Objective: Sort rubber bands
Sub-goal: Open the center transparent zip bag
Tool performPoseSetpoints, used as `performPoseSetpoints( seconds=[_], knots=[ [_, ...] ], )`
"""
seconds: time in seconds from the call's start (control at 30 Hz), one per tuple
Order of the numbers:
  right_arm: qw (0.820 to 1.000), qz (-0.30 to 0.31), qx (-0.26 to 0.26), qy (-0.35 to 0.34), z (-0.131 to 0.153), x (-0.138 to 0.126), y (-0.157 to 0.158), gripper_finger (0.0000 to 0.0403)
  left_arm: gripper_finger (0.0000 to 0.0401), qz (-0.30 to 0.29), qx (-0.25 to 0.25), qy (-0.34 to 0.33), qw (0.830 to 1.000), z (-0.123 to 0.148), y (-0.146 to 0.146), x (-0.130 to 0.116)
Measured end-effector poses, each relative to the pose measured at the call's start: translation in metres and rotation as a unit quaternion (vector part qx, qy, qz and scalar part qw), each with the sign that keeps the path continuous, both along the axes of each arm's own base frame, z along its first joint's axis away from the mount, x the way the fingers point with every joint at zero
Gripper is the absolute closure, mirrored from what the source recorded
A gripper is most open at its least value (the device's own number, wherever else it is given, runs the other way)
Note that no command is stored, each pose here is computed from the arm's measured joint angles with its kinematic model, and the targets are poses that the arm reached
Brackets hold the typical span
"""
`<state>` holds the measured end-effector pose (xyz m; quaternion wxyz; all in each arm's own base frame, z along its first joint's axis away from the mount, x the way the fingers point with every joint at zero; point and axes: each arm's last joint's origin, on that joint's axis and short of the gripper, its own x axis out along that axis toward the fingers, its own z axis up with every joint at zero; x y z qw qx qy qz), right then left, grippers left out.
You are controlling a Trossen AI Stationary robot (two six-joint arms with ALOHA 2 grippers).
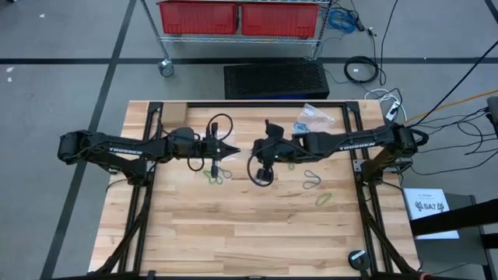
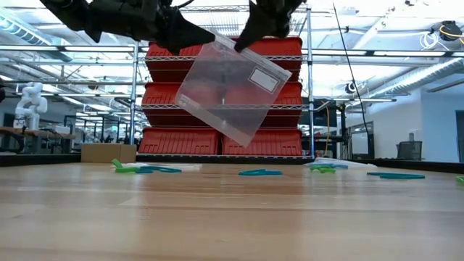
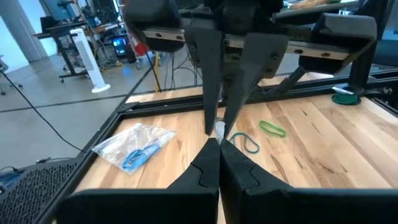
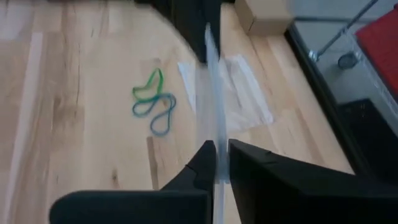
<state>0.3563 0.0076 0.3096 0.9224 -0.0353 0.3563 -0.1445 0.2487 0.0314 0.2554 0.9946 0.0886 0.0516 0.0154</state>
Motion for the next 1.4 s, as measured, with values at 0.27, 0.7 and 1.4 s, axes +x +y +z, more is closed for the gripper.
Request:
performPoseSetpoints(
  seconds=[0.27, 0.7, 1.4],
  knots=[
    [0.999, -0.014, 0.016, 0.042, -0.006, -0.007, 0.005, 0.0387, 0.0401, 0.0, 0.002, -0.01, 1.0, 0.006, -0.001, -0.005],
    [0.991, -0.041, 0.041, 0.12, -0.017, -0.023, 0.016, 0.0387, 0.0401, 0.012, 0.006, -0.007, 1.0, 0.007, 0.0, -0.006],
    [0.993, -0.053, 0.079, 0.066, 0.006, -0.035, 0.015, 0.0292, 0.0401, 0.031, 0.007, -0.008, 0.999, 0.008, 0.007, -0.008]
  ],
)
